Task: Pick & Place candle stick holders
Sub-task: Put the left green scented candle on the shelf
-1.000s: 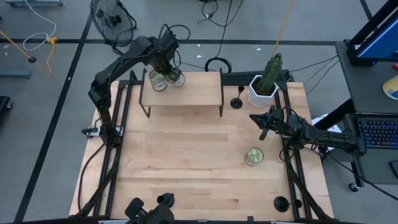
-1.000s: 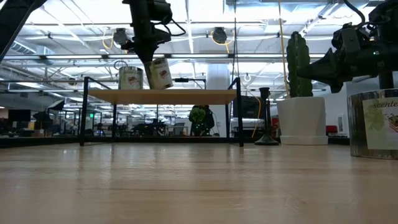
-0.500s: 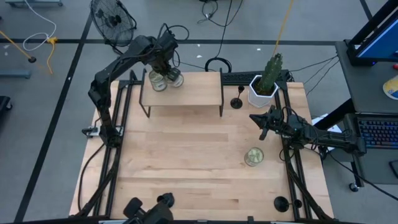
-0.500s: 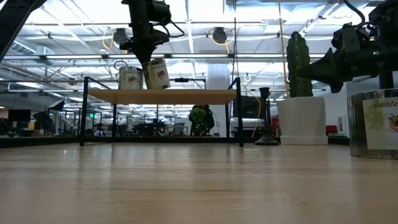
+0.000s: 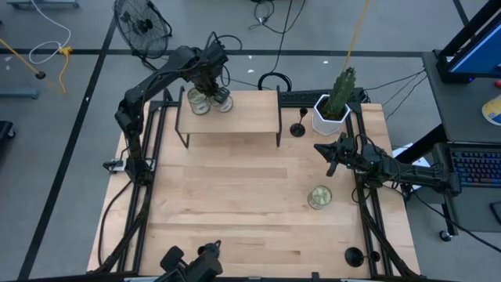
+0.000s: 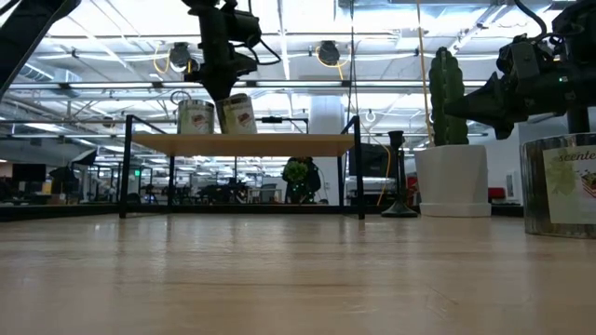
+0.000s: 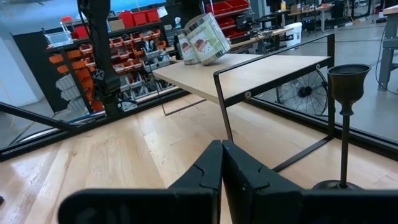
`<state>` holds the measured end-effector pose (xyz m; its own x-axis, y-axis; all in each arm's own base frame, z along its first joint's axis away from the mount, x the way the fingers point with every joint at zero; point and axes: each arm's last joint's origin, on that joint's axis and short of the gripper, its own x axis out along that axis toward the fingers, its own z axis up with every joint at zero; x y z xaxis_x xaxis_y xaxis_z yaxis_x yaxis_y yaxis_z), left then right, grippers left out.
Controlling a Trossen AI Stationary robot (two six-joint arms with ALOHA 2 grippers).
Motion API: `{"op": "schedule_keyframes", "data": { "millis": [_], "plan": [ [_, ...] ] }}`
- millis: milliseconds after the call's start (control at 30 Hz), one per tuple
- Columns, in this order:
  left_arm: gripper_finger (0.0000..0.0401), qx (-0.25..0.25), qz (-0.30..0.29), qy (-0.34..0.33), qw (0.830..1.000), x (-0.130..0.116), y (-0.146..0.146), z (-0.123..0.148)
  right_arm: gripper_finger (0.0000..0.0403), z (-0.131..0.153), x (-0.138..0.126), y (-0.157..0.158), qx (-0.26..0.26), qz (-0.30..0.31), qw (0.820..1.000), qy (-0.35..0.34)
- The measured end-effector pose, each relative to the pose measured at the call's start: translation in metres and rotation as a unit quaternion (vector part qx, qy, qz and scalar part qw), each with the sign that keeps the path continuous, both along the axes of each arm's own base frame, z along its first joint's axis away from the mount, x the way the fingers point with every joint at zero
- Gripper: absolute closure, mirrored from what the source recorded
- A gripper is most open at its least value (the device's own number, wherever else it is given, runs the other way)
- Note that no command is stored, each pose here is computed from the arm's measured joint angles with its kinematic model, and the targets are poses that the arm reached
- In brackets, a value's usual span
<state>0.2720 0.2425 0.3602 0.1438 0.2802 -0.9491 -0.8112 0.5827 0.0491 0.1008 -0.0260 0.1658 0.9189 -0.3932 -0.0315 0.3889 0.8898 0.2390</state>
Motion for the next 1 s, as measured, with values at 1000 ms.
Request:
{"op": "schedule_keyframes", "data": {
  "millis": [1000],
  "plan": [
    [0.0378, 0.007, 0.011, -0.018, 1.0, -0.0031, 0.01, 0.0001, 0.0399, 0.0, 0.0, 0.0, -0.001, 0.0, 1.0, 0.001]
  ]
}}
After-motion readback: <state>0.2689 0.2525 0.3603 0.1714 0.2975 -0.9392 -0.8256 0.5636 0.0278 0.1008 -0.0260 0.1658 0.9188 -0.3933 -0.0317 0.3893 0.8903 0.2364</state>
